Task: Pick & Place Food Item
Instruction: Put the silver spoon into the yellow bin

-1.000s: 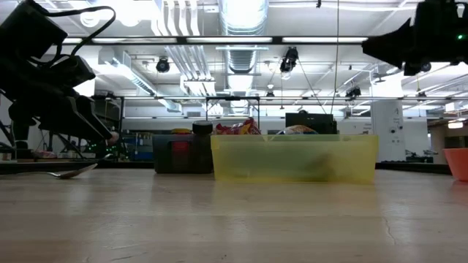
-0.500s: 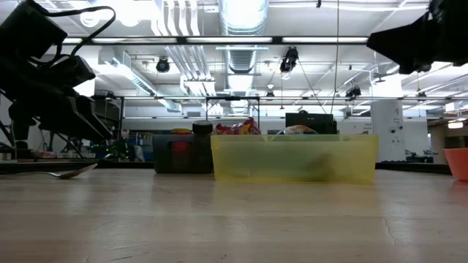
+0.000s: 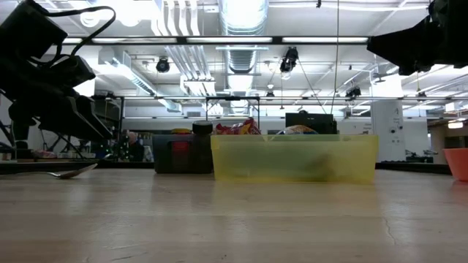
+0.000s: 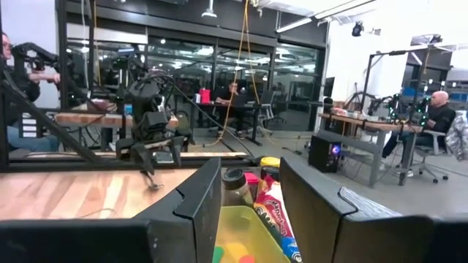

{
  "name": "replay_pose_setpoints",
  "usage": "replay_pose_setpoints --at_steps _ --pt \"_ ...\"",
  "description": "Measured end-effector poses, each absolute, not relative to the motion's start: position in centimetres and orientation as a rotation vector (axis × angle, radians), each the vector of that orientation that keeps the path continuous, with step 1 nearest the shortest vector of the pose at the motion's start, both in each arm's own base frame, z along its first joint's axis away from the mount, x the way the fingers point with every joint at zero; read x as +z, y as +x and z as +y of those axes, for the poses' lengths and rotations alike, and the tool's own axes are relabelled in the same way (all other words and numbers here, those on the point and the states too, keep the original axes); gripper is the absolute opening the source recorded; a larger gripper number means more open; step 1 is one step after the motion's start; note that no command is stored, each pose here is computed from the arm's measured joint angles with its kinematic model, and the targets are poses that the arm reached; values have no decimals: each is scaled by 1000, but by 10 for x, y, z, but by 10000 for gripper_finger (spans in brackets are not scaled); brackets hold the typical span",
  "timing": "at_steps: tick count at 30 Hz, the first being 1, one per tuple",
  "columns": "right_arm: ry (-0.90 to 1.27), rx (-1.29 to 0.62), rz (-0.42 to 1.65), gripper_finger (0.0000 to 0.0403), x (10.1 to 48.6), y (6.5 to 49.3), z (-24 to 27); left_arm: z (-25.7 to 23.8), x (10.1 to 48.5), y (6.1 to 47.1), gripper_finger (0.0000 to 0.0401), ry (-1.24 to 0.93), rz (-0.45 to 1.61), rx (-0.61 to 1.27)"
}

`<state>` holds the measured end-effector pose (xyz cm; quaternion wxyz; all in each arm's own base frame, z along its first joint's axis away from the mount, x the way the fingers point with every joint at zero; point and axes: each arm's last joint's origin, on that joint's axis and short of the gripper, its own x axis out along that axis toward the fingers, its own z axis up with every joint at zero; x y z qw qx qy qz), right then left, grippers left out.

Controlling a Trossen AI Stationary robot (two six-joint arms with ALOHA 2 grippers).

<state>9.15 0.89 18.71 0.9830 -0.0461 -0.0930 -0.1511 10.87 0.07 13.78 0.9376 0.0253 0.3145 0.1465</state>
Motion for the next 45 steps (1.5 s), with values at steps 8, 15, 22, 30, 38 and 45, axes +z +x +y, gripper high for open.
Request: replay_pose_setpoints --at_steps 8,15,22,30,38,45 --pt "-127 -306 -171 139 186 92 9 1 138 109 317 52 642 299" --pt "-131 -306 -162 139 185 93 9 1 138 109 317 52 642 300" --pt "-132 -306 -162 139 185 93 9 1 138 109 316 51 642 299" --pt "-131 -306 -162 139 185 93 9 0 139 109 316 -526 540 455" --pt "-131 -308 -161 139 185 93 9 -7 177 111 316 -462 628 224" --pt "-132 -308 -162 139 185 93 9 -5 219 110 316 -433 830 353"
